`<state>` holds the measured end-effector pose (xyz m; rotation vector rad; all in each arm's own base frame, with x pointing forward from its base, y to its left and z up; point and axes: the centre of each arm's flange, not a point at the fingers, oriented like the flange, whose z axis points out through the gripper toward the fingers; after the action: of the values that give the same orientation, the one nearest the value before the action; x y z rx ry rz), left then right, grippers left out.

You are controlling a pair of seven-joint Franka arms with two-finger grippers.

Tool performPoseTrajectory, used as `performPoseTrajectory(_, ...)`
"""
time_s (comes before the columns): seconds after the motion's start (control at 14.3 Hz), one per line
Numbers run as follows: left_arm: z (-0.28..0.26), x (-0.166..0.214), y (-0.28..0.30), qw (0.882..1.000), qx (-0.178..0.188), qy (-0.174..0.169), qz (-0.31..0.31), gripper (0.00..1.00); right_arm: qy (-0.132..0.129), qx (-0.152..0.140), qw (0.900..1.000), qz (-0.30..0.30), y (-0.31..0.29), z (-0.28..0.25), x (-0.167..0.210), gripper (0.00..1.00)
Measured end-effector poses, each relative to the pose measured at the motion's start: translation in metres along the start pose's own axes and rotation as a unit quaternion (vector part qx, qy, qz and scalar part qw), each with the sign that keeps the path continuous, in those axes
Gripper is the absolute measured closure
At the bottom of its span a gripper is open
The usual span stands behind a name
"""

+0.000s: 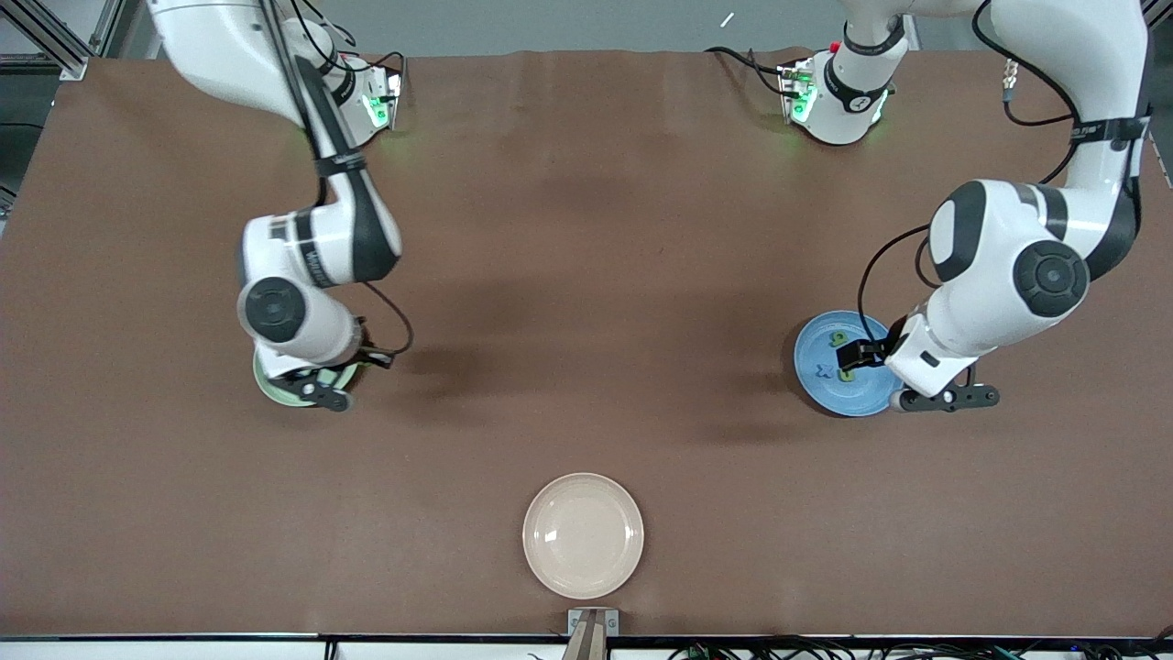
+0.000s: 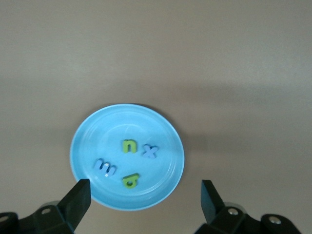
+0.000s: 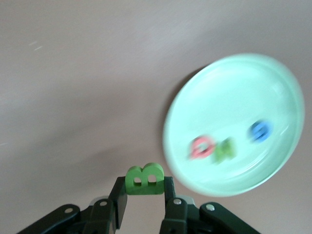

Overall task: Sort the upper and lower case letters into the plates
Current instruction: 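Grasp the green B with the right gripper while the left gripper withdraws, then drop B onto green plate with the right gripper while the left gripper retracts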

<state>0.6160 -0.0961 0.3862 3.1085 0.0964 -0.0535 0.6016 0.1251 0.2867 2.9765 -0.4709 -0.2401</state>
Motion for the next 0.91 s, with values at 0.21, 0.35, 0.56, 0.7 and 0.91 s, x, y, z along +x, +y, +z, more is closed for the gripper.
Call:
performPoseTrajectory(0.21, -0.071, -0.016, -0.027, 1.000, -0.004, 0.019, 0.001, 0.00, -0.009, 0.006, 0.999, -0.035, 0.060, 0.020, 0.024, 0.65)
performPoseTrajectory(0.35, -0.122, -0.037, -0.037, 0.999, -0.007, 0.034, -0.001, 0.00, 0.005, 0.011, 0.999, -0.052, 0.079, 0.035, 0.029, 0.65)
performPoseTrajectory(0.56, -0.175, -0.066, -0.041, 0.999, -0.010, 0.048, 0.001, 0.00, 0.019, 0.022, 0.998, -0.060, 0.096, 0.053, 0.033, 0.65)
performPoseTrajectory(0.7, -0.204, -0.076, -0.049, 0.999, -0.009, 0.045, 0.003, 0.00, 0.028, 0.029, 0.997, -0.065, 0.102, 0.068, 0.032, 0.65)
performPoseTrajectory(0.91, -0.231, -0.077, -0.073, 0.999, -0.008, 0.050, 0.020, 0.00, 0.029, 0.029, 0.997, -0.062, 0.101, 0.089, 0.032, 0.65)
